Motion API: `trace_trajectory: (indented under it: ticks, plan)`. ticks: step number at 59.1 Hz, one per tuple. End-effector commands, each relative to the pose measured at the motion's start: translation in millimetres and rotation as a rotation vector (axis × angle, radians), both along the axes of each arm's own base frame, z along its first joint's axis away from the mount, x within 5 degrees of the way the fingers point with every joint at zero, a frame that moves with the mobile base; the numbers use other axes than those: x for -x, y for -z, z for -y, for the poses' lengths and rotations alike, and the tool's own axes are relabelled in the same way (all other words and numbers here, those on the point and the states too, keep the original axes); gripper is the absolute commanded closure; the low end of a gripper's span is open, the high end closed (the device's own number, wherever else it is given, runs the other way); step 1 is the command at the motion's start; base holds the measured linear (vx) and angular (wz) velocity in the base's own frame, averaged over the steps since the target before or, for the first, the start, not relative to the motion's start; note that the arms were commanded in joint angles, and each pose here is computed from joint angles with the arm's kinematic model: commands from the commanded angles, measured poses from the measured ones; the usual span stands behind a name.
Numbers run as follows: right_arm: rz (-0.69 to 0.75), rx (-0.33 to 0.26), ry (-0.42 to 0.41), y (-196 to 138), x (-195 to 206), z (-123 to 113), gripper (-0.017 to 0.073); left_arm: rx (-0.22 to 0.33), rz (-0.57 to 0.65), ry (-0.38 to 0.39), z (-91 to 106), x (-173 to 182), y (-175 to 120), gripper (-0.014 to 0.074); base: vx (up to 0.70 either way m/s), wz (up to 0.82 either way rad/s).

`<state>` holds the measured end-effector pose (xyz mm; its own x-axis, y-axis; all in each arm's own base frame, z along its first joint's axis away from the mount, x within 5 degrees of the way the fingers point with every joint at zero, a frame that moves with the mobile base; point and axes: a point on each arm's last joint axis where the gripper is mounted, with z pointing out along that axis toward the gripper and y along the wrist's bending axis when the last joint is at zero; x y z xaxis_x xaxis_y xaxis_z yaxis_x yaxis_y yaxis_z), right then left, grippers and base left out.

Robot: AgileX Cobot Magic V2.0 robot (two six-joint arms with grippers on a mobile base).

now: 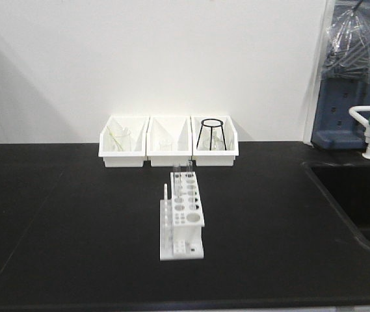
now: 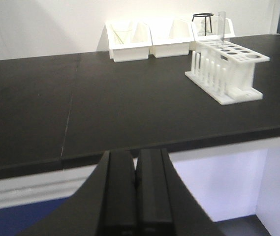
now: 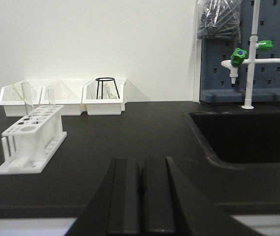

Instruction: Flip and reinsert test tube from rack

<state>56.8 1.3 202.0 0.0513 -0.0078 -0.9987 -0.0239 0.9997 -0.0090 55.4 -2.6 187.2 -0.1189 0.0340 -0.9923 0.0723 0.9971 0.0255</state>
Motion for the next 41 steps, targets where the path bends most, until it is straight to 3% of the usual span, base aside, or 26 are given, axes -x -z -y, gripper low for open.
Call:
trace_trajectory:
  ticks: [1, 41]
  plan:
    - [0.088, 0.012, -0.006, -6.9, 1.7, -0.8, 0.0570, 0.022, 0.089, 0.014, 1.3, 0.2, -9.0, 0.0599, 0.41, 0.03]
    - [0.086, 0.012, -0.006, -6.6, 1.6, -0.8, 0.0570, 0.022, 0.089, 0.014, 1.3, 0.2, -9.0, 0.0599, 0.34, 0.01]
